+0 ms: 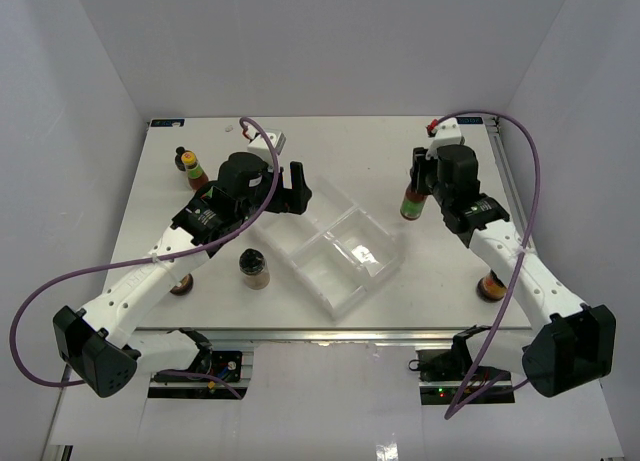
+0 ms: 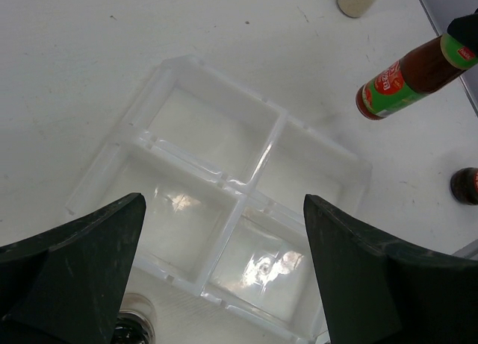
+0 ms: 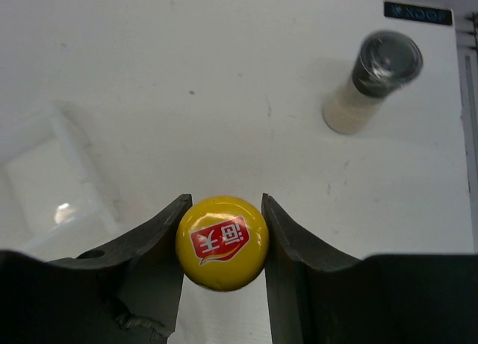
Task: Organize the condiment bottles
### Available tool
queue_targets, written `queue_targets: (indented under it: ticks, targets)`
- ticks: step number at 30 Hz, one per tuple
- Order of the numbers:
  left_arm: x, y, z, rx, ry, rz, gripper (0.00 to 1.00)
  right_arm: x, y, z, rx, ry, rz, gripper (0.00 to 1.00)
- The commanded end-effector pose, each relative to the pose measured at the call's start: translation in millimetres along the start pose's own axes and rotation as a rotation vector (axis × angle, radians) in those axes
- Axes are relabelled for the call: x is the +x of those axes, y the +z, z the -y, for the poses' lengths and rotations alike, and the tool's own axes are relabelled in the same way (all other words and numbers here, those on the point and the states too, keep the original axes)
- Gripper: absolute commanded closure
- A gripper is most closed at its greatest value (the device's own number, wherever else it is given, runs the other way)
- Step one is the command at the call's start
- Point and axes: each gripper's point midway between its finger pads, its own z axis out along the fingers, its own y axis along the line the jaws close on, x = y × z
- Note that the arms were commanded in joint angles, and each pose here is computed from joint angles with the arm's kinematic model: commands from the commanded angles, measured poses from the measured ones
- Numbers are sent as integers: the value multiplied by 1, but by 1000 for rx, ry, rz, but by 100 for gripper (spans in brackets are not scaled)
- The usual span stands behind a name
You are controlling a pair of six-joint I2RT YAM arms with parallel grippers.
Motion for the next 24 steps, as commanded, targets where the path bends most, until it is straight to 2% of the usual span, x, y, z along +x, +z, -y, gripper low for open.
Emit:
queue_targets:
  ticks: [1,5,9,14,24]
  targets:
    - [-33,-11,-14,-60,-48,84,2,-111,-8,-50,-138,-10,282,92]
    - [-44,-22,-27,-87,-70,111,2,-139,1,-93,-226,-14,320,92]
    - [-52,-32,-35,-112,-73,138,2,-147,16,-128,-307,-14,349,92]
    - [-60,-43,-44,-147,-76,170,2,-136,47,-162,-369,15,333,92]
    - [-67,-56,-56,-190,-82,207,2,-112,54,-200,-444,-19,330,92]
